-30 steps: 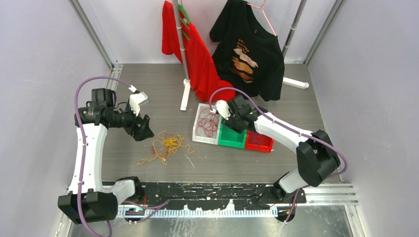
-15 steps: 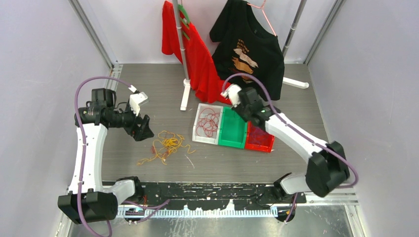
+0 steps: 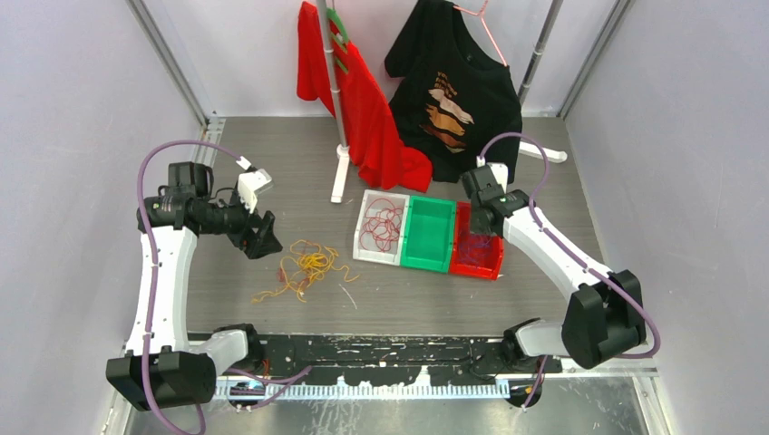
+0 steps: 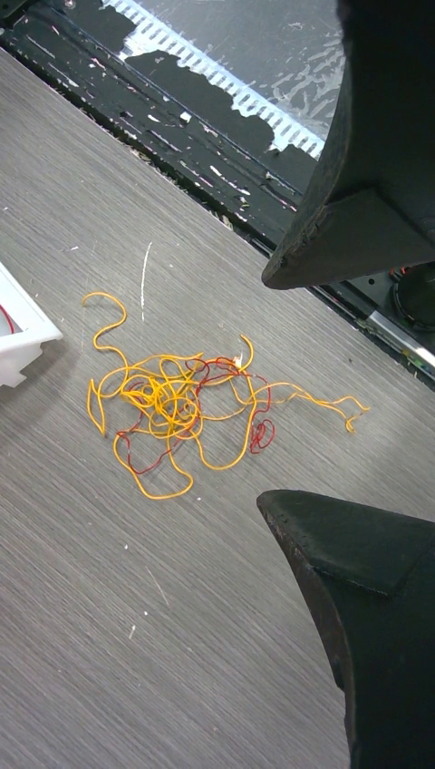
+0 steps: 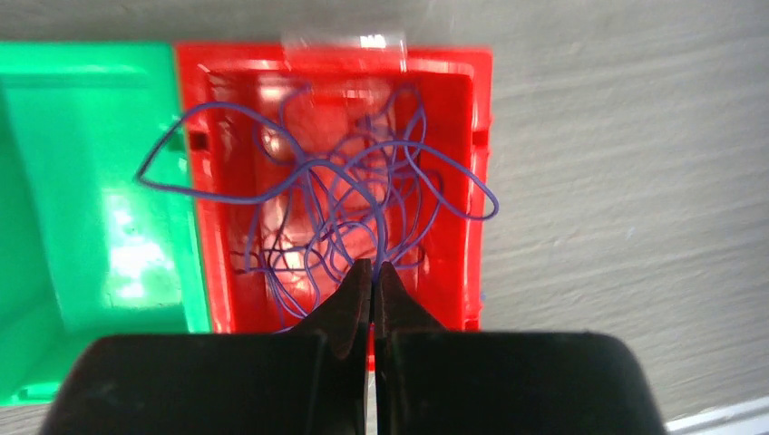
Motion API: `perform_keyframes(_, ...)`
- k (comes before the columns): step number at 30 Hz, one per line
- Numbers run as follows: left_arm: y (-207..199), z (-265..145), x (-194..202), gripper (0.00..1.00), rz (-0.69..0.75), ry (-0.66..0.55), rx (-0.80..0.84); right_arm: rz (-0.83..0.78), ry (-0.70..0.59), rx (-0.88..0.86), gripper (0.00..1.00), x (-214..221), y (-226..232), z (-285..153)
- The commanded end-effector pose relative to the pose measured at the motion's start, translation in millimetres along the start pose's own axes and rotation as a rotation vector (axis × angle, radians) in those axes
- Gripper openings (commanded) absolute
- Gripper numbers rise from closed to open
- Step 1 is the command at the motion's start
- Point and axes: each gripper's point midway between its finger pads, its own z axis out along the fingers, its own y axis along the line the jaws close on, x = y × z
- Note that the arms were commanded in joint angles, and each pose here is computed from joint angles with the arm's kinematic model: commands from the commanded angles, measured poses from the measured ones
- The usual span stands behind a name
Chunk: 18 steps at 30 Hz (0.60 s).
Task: Untangle the cables
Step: Adjust the cable in the bin.
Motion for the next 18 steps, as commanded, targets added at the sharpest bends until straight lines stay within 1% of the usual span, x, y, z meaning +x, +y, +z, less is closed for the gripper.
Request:
perform_keyframes(1, -2.5, -2.6, -7.0, 0.81, 0.045, -0.025, 0.006, 0.215, 0.091, -0.024, 0.01, 27.7, 8.2, 14.9)
perform_keyframes(6, -1.3, -2.5, -5.5, 0.81, 0.053, -0.018, 0.000, 0.269, 0.161, -0.080, 0.01, 30.9, 15.7, 29.5)
perform_keyframes(9, -2.6, -1.8, -5.4, 0.81, 0.049, -0.022, 0.008, 0.266, 0.175, -0.077, 0.01, 30.5, 17.5, 35.4)
perform_keyframes(13, -2.0, -0.5, -5.7, 0.81, 0.045, -0.025, 0.011, 0.253, 0.212, -0.096, 0.02, 40.4, 24.6, 44.6)
perform_keyframes(16, -1.5, 1.1, -3.7, 0.81, 0.039, -0.018, 0.015, 0.249, 0.221, -0.125, 0.16, 43.2, 29.6, 45.5)
perform_keyframes(18, 0.0, 2.3, -2.2, 0.81, 0.039, -0.012, 0.017, 0.245, 0.200, -0.130, 0.32, 37.5, 28.3, 41.4)
